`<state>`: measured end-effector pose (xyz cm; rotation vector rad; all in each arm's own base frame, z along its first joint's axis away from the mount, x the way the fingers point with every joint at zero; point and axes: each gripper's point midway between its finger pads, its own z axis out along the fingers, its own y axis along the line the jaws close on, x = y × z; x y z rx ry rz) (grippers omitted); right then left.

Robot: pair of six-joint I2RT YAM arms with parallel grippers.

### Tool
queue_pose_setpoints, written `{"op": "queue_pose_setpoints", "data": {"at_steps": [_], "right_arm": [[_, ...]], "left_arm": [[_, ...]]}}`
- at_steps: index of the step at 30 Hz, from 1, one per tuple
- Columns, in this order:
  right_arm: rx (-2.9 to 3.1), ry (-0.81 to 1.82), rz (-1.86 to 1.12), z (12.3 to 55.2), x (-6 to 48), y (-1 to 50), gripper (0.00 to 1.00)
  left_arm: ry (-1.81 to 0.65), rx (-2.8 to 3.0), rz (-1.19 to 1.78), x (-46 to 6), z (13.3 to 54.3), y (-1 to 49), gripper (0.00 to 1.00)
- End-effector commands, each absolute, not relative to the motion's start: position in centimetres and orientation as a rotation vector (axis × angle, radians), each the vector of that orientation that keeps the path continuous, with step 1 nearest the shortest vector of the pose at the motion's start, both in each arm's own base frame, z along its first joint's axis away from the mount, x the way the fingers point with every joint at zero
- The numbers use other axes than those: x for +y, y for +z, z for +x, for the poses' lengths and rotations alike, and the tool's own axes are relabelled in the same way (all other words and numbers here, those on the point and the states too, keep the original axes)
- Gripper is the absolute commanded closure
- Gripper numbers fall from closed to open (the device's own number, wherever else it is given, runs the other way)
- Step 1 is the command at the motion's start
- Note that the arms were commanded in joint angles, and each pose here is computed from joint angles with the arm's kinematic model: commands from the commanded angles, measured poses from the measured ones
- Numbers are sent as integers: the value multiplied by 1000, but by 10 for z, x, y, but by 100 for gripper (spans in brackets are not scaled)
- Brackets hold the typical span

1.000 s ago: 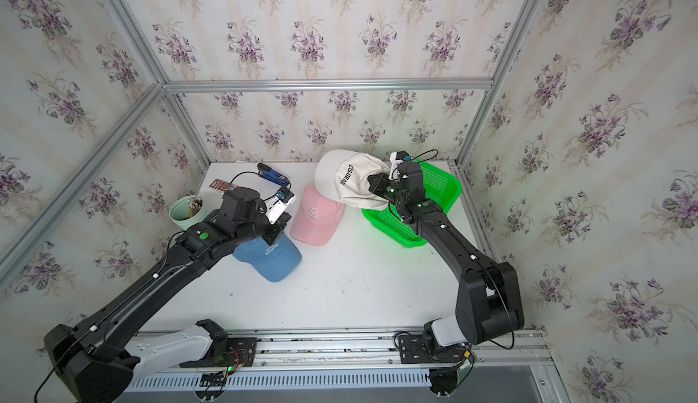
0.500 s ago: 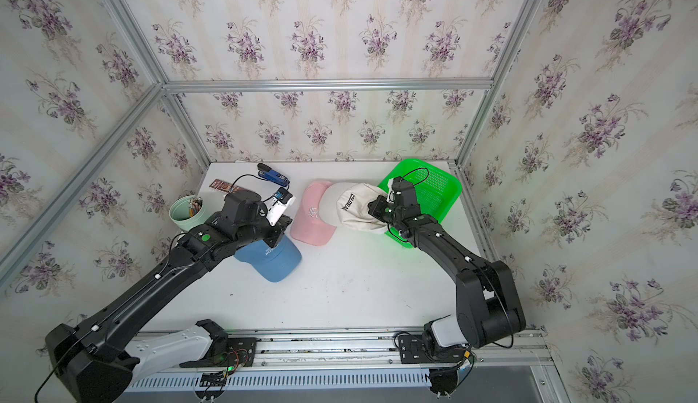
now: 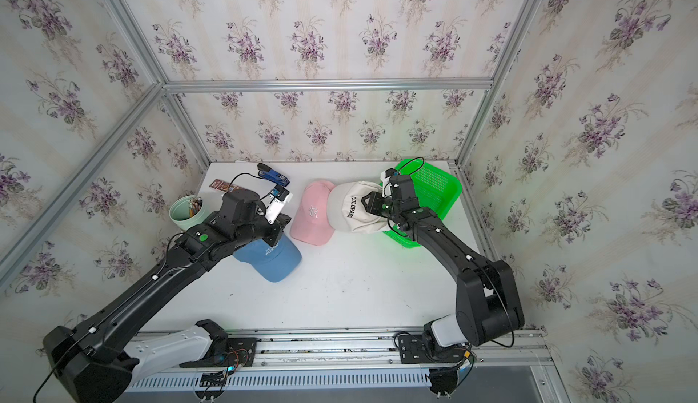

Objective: Turn the baseball cap inside out
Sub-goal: Place the baseball cap at the center of the board.

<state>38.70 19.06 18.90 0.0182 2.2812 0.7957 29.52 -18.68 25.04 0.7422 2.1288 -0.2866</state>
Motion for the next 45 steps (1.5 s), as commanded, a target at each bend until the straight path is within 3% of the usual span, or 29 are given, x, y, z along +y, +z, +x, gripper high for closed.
{"op": "queue_pose_setpoints", "data": {"at_steps": [1,13,33,45], "right_arm": [[2289,706,-68,381,183,189,53],[2240,591,-106,373,166,205,48],[2271,624,-149,362,177,192,48],[2161,751,-185,380,172,234,45]], "left_arm": [[-290,2179,714,-184,294,247,87],[-322,2175,649,-181,306,255,87],[-398,2183,526,-158,317,257,88],[-373,2221,524,-154,327,252,88]]}}
